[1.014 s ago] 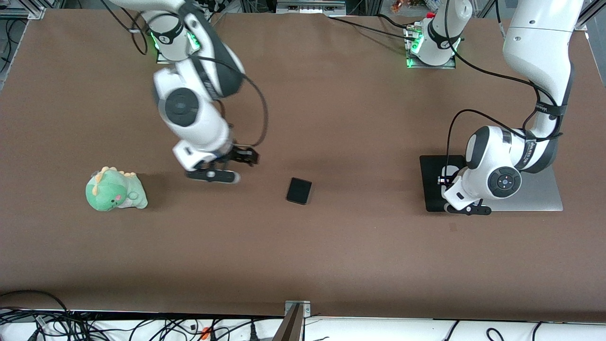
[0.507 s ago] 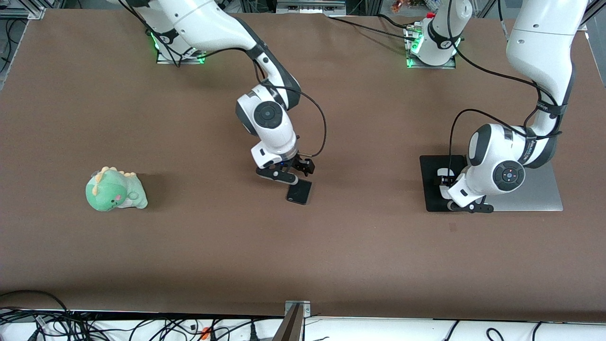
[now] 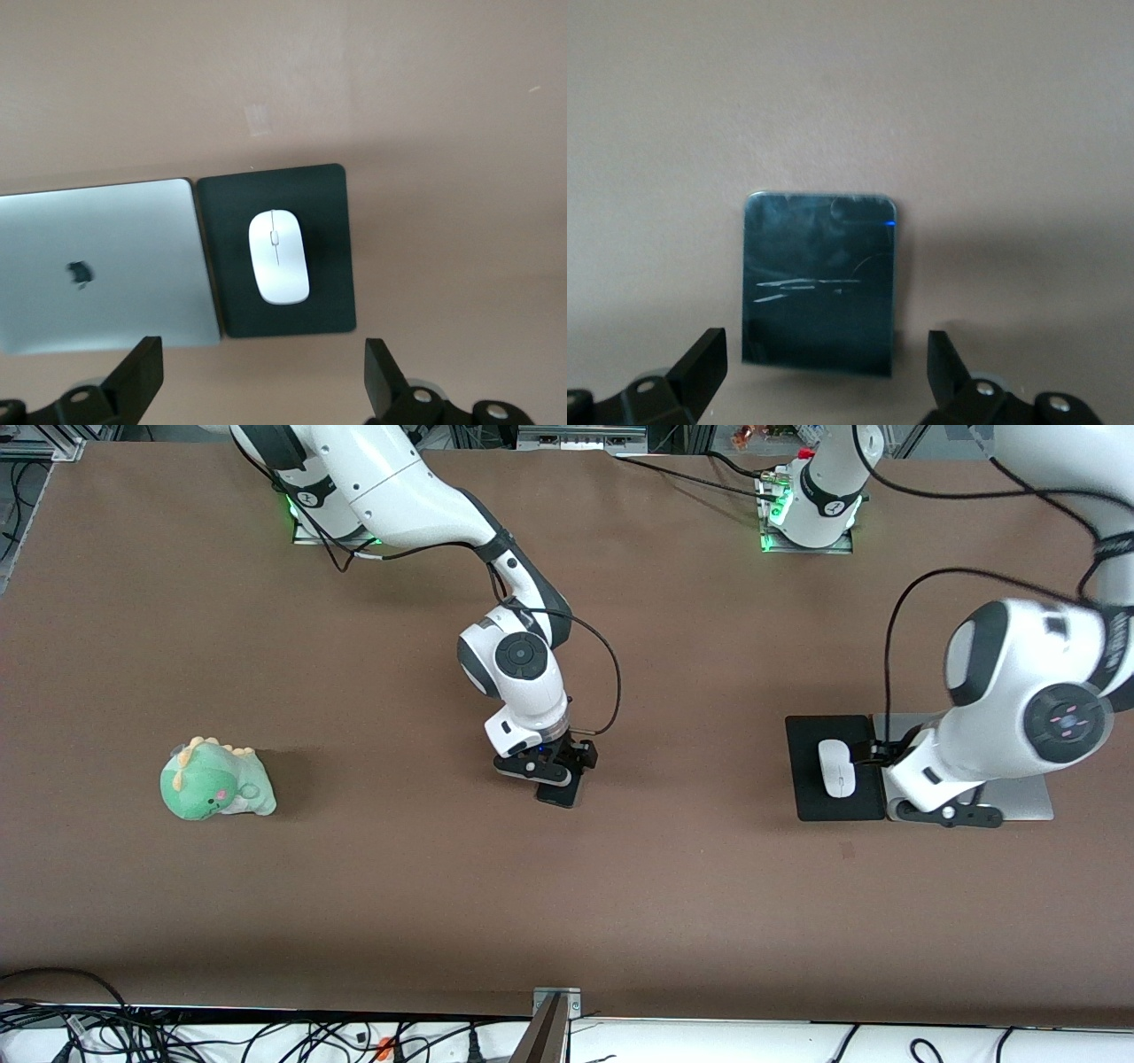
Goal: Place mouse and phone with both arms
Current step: 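Open the left gripper off the mouse while the right gripper grasps the phone, then lift the phone with the right gripper while the left gripper withdraws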
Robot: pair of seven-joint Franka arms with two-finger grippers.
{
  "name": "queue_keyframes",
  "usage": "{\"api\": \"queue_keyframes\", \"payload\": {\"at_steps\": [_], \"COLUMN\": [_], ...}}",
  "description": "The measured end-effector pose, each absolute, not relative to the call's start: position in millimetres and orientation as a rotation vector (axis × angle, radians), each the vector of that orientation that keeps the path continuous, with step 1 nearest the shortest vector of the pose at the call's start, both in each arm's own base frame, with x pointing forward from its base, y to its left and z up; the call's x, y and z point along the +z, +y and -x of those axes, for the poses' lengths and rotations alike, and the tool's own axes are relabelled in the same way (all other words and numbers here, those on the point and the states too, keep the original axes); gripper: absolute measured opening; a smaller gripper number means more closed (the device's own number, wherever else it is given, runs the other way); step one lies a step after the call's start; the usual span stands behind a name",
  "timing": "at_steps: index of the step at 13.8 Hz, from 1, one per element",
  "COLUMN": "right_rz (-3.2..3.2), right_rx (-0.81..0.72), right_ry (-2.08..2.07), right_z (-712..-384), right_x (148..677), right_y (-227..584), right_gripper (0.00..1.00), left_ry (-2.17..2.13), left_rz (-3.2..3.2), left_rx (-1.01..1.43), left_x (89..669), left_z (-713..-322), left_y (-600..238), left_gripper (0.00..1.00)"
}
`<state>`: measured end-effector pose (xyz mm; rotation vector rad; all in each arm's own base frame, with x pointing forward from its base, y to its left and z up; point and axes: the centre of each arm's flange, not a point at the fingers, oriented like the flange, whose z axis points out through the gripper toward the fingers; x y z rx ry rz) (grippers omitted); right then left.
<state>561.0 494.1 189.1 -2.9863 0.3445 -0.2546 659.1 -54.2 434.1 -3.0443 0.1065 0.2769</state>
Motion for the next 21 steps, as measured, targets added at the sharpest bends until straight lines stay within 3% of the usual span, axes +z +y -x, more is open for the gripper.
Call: {"api": "queue_keyframes", "payload": {"at_steps": [4,7,13,21], "right_rz": [2.998,3.012,3.02,3.179], "right_rx": [-0.283,-0.287,-0.298,-0.107], "right_ry": [0.315,0.304,0.272,-0.021], "right_z": [-569,-569,-580,-650], "right_x": [170,159,174,233], "right_y": [500,499,492,377], "right_gripper": [1.0,1.0,0.8,0.8], "left_ry": [0.041,0.024,-0.048,-0.026], "left_rz": [3.055,3.035,3.087,3.085], "left_rx": [0.121,-0.045,-0.041,-0.018], "left_x": [550,613,616,610], "left_z": [-660,-635,-561,-554], "left_y": [-39,-39,-11,-19], "left_gripper": [1.0,1.0,1.0,1.0]}}
